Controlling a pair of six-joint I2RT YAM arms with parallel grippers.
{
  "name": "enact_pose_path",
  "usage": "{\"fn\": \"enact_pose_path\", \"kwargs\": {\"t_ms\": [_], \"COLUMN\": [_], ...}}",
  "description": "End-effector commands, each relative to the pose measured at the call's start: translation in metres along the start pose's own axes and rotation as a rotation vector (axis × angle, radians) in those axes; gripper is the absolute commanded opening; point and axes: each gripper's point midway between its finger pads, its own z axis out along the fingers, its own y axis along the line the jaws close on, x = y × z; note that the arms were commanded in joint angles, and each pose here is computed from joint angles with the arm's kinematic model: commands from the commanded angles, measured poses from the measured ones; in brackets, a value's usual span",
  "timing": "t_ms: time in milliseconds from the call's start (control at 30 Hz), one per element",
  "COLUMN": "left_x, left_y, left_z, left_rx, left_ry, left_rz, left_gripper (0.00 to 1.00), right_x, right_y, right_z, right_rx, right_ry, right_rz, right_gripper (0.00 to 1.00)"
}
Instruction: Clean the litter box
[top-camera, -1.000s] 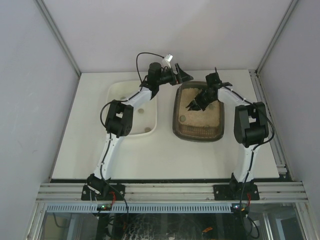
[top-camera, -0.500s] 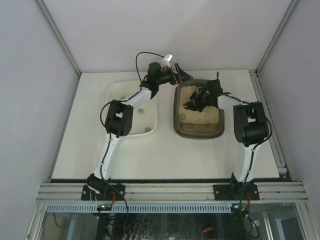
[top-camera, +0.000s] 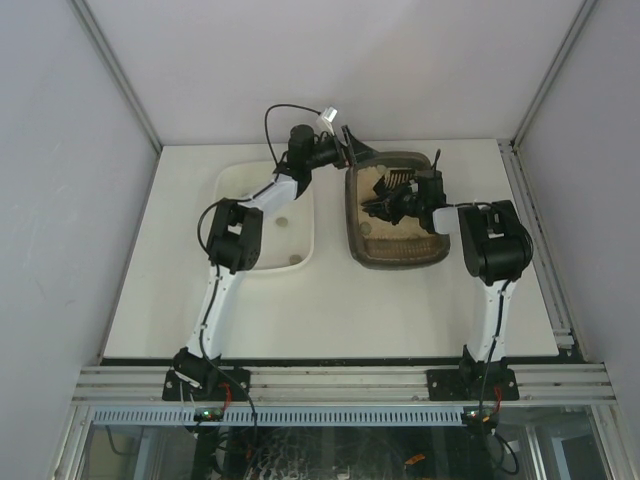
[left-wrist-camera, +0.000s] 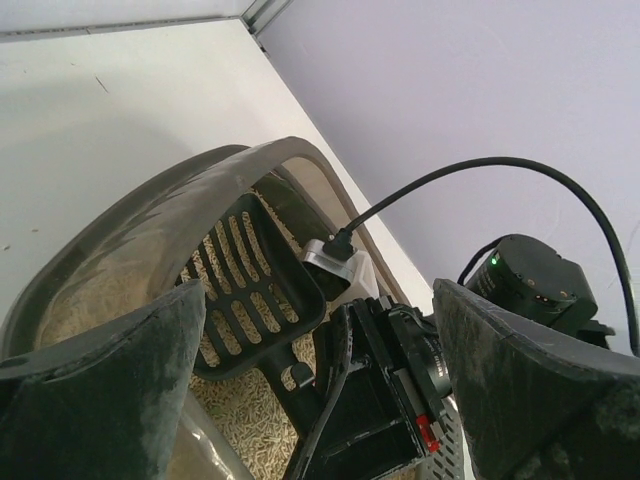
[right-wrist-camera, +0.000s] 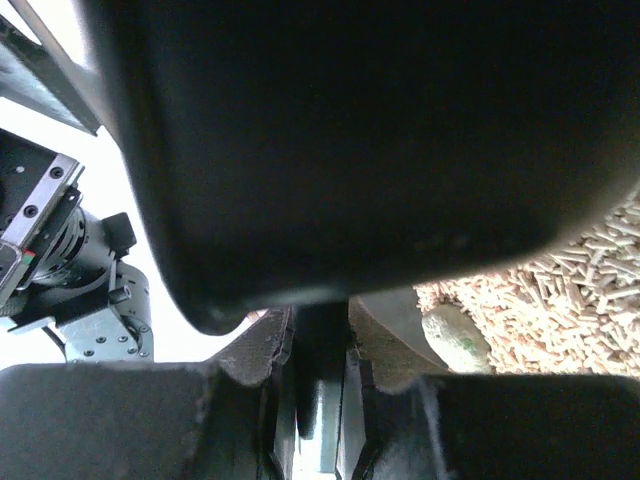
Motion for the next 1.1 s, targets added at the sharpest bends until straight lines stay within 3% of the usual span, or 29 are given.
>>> {"fn": "enact_pose_path", "kwargs": {"t_ms": [0, 133, 400, 700, 900, 1067], "left_x": [-0.007, -0.012, -0.021, -0.042, -0.058, -0.048], "left_y": [-0.020, -0.019, -0.003, 0.009, 0.023, 0.022], "left_z": [-0.012, -0.016, -0.025, -0.010, 0.001, 0.004], "left_rx": [0.035, 0.037, -0.030, -0.066, -0.099, -0.079], "left_ry": [0.012, 0.003, -0.018, -0.057, -0.118, -0.102], "left_rz": [-0.006, -0.022, -0.022, 0.086, 0.159, 0.151], "left_gripper": [1.00, 1.00, 1.00, 1.00, 1.00, 1.00], "right_x": [-0.004, -0.006, -0.009, 0.002, 0.000, 0.002], "right_y": [0.019, 0.023, 0.025, 0.043, 0.049, 0.045], "right_z": [0.004, 0.005, -0.004, -0.024, -0.024, -0.010], "right_rx": [-0.129, -0.183, -0.107, 0.051, 0.078, 0.064], "right_ry": [0.015, 0.032, 0.032, 0.138, 0.161, 0.215], "right_rz": [-0.081, -0.133, -0.168, -0.230, -0.243, -0.237], "right_gripper": [0.00, 0.00, 0.00, 0.00, 0.00, 0.00]}}
